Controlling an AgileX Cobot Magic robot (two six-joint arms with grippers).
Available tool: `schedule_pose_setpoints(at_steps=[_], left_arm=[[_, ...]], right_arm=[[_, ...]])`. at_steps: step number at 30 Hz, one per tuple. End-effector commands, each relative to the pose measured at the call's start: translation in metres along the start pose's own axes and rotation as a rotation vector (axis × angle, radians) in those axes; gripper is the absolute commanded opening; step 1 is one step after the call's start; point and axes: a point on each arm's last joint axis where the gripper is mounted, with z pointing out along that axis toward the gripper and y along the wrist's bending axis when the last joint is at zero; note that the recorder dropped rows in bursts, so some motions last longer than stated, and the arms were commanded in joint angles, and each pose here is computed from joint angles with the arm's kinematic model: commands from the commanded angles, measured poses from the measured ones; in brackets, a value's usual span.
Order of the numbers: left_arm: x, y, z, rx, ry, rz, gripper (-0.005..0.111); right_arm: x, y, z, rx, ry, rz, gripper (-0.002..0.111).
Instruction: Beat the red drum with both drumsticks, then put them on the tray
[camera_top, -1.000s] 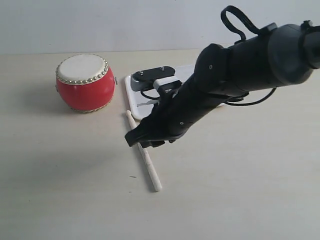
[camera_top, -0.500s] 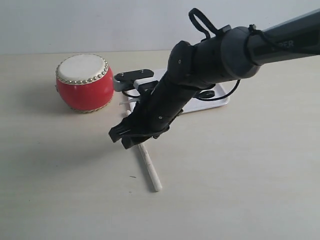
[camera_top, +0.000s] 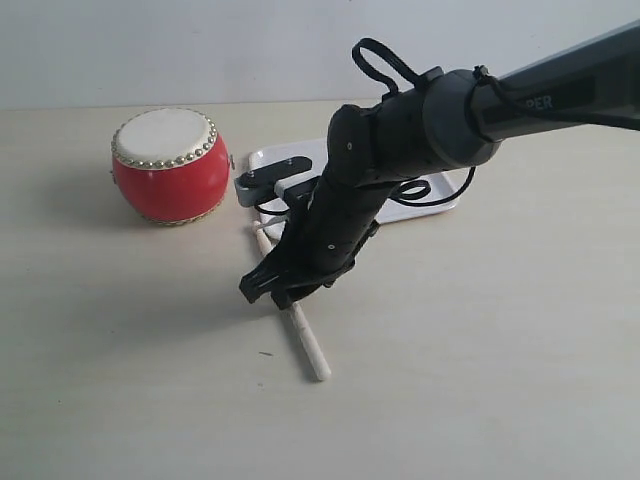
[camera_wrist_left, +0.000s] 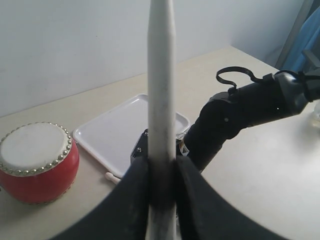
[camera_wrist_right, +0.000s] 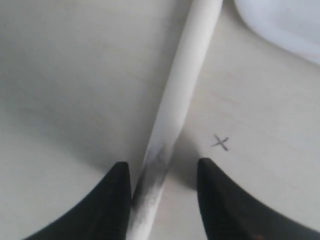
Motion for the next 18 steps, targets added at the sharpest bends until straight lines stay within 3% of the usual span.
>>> schedule_pose_setpoints(at_steps=[1,10,18], left_arm=[[0.0007,-0.0003,-0.0005,0.002,-0.003,0.007,0.0],[0.0015,-0.0003,-0.0002,0.002,0.002,0.006,0.0],[0.0015,-0.0003,-0.0002,0.002,0.002,0.006,0.0]], right_arm=[[0.0075,-0.0031,0.016,0.001,0.064,0.003,0.032],[0.0099,-0.0038,0.0205,-0.001,0.083,0.0,0.001],[0.0107,-0.0022,0.016,-0.01,0.099,-0.002,0.0]])
